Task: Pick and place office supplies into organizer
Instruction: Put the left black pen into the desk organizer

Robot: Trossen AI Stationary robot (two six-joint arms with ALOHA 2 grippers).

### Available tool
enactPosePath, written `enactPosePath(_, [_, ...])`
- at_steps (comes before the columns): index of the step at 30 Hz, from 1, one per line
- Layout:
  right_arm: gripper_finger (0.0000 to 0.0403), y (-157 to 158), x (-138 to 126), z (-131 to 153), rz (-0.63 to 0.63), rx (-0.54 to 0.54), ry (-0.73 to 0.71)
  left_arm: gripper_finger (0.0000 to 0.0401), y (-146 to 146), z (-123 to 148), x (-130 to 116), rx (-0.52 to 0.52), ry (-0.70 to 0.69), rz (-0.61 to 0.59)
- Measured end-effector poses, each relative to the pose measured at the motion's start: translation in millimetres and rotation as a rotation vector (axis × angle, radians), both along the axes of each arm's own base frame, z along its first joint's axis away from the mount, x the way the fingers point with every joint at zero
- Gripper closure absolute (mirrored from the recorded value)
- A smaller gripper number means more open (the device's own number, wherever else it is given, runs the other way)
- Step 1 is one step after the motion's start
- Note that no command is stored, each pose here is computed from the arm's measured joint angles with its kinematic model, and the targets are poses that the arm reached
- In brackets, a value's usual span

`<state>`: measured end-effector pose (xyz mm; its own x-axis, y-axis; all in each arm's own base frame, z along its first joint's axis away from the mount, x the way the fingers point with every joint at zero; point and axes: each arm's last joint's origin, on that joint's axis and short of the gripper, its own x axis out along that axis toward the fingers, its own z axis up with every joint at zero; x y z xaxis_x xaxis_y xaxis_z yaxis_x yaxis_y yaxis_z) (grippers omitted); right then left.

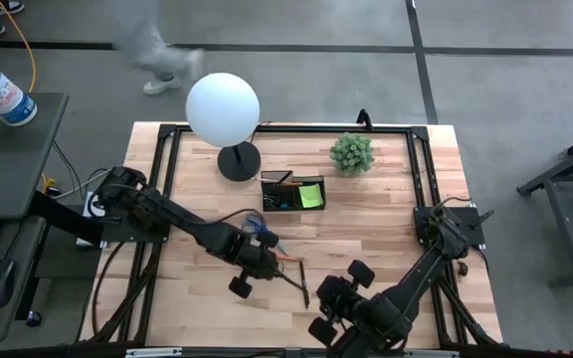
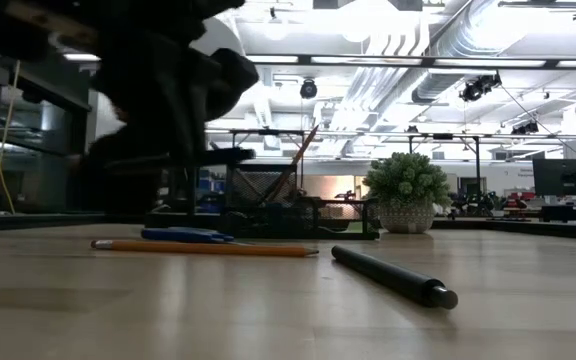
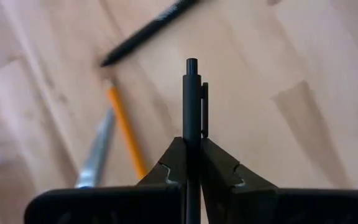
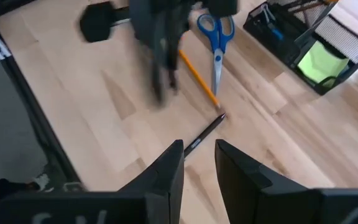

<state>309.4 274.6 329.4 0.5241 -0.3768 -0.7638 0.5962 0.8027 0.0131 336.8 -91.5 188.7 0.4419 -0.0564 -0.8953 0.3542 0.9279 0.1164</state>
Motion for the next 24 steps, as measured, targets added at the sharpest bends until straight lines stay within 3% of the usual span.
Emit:
enactPosePath(10, [0.0320,16,-15,0,-0.035,0.054,-0.051,0.0399,63,14,2,0.041,0.003,0.176])
enactPosePath(21, [0.0320,18,-17,0,-0.031,0.048,-0.057,0.0400,142,83,-23,0.074,-0.275,0.388])
enactPosePath(24, [0.0320,17,-16,1,-0.028,0.032,-0.068,0.0400,167,97,-25,0.024,-0.404,0.442])
